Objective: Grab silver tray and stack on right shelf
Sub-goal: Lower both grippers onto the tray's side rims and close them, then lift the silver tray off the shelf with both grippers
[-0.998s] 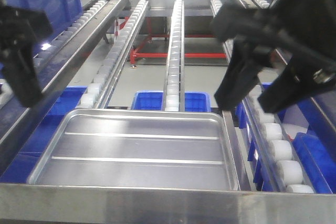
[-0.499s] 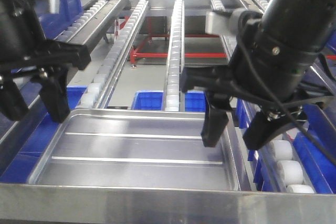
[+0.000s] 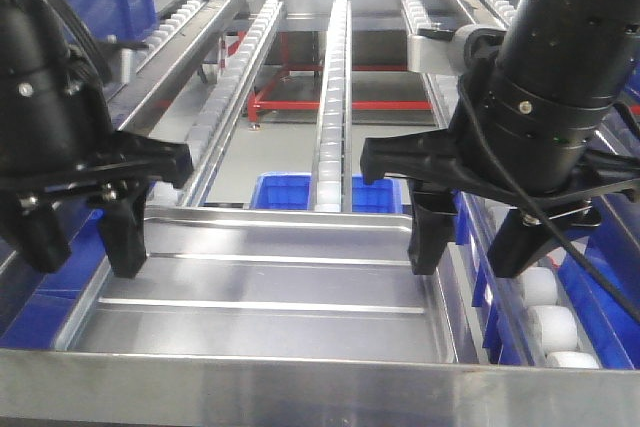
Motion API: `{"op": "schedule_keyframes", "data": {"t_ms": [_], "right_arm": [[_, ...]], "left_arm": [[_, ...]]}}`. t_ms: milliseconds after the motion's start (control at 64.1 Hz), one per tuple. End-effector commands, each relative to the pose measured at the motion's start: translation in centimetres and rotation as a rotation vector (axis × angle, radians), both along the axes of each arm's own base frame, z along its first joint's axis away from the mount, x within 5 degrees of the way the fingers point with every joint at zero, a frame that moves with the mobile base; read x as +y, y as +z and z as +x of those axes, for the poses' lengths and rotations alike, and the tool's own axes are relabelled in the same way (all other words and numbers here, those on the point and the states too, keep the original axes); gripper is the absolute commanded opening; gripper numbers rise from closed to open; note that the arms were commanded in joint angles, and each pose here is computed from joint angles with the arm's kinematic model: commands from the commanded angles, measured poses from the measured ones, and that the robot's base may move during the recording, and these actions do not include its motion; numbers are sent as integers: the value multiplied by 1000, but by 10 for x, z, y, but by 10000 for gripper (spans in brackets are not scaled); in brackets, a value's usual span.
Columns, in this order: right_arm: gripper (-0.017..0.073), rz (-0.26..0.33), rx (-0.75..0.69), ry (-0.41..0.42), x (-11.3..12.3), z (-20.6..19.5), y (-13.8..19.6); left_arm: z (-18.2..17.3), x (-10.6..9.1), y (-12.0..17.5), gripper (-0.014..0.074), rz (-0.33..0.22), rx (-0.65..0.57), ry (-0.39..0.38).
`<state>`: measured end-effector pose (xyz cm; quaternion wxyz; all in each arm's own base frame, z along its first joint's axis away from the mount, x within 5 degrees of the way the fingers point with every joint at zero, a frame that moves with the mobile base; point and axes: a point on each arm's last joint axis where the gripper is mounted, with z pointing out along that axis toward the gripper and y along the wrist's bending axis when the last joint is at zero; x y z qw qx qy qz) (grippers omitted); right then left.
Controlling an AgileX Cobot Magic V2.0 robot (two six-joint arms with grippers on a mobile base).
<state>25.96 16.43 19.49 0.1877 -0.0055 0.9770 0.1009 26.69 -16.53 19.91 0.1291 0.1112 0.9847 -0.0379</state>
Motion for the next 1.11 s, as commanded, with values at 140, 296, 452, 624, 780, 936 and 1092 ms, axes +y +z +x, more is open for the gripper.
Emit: {"op": "schedule_keyframes", "data": {"t_ms": [140, 296, 452, 624, 780, 936, 1092], "right_arm": [[468, 23, -58, 7, 4, 10, 7], [468, 19, -50, 9, 7, 13, -1], [465, 39, -79, 12, 9, 15, -1], [339, 27, -59, 17, 10, 15, -6], [92, 24, -56, 25, 13, 13, -7], [56, 19, -50, 27, 12, 13, -8], [56, 14, -43, 27, 12, 12, -7]], "left_arm": [[9, -7, 7, 274, -54, -69, 24], [12, -9, -4, 274, -42, -49, 24], [13, -10, -8, 274, -39, -43, 24], [13, -10, -8, 265, -36, -45, 22], [14, -9, -8, 162, -26, -52, 13], [14, -9, -8, -50, -26, -52, 13], [15, -9, -6, -93, -13, -59, 6]]}}
